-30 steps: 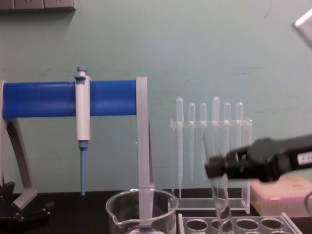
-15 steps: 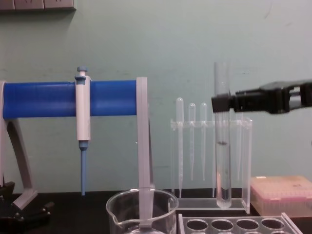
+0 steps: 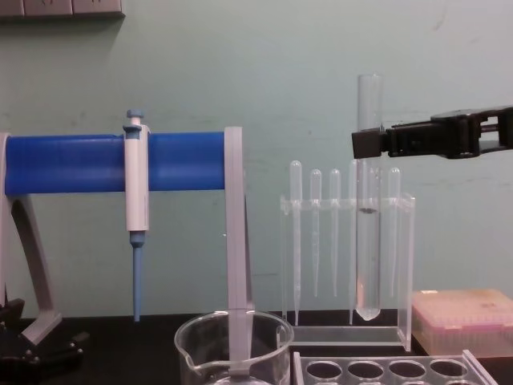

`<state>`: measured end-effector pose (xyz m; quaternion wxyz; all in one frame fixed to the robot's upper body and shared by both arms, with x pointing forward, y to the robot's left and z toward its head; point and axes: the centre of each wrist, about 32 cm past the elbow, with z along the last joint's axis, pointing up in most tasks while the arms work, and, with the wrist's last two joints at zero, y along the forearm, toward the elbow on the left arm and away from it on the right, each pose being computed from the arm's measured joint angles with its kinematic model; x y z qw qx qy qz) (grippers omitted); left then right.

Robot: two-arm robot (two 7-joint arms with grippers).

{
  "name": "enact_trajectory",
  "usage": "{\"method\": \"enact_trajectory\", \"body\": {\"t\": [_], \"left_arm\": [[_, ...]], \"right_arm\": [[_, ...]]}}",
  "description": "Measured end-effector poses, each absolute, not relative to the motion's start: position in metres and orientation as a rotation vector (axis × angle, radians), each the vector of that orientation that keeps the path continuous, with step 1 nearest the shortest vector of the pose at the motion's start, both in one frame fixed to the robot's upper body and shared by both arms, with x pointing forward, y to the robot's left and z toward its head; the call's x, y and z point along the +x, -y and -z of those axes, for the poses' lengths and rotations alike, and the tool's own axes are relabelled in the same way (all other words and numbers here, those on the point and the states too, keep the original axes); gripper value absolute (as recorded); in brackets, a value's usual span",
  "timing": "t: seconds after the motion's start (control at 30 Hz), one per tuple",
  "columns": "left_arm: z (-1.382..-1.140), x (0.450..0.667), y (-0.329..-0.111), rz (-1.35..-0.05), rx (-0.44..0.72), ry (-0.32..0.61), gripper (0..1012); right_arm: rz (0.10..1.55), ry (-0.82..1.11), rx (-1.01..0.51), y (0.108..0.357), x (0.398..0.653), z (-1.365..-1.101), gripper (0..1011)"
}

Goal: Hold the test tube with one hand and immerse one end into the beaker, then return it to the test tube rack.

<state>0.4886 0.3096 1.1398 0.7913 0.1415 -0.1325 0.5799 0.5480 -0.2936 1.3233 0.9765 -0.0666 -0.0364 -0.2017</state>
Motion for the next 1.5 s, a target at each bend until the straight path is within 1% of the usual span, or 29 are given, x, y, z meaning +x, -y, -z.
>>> {"method": "enact_trajectory", "body": {"t": [1.5], "left_arm": [[-1.1398, 0.4886, -0.3097, -1.248, 0.305, 0.285, 1000]], "right_arm": [[0.406, 0.074, -0.135, 0.2933, 0.548, -1.3221, 233]]}}
